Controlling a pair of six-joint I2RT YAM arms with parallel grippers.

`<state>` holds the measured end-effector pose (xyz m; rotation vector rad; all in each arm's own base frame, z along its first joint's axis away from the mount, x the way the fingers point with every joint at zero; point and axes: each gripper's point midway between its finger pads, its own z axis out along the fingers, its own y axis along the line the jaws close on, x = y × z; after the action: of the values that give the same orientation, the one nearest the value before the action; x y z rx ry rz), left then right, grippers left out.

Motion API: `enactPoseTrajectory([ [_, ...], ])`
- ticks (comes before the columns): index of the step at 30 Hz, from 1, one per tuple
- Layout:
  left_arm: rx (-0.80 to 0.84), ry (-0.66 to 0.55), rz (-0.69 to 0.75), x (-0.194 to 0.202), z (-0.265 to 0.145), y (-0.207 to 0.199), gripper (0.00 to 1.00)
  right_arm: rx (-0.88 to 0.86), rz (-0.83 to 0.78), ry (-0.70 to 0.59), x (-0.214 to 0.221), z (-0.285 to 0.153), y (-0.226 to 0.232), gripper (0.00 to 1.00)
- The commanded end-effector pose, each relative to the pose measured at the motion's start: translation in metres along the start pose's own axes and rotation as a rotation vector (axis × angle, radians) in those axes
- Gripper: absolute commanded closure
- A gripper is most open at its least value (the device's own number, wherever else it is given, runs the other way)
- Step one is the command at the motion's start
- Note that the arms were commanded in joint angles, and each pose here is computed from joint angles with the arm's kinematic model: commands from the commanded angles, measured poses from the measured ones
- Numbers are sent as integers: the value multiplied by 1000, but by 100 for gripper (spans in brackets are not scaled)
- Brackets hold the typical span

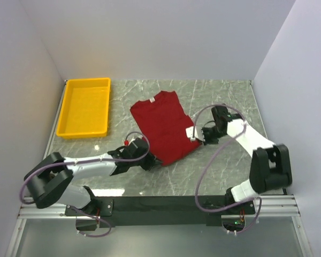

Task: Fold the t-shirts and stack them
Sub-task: Fold the tshirt

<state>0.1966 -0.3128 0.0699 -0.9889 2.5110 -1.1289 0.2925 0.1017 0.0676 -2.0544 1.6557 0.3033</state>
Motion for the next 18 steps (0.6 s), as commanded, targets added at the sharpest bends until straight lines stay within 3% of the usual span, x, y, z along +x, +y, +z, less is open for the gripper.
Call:
enactPoseTrajectory([
  [1,-1,84,22,34,-19,5,100,-19,71,-36,-11,-22,45,100],
  [5,4,110,32,56,-41,3,99,-8,99,-39,-18,-37,80,100],
  [8,21,123,34,63,-56,-4,100,48,106,-56,-28,-52,81,100],
  [18,131,-9,36,10,-78,-42,99,181,174,-145,-68,-100,-9,100],
])
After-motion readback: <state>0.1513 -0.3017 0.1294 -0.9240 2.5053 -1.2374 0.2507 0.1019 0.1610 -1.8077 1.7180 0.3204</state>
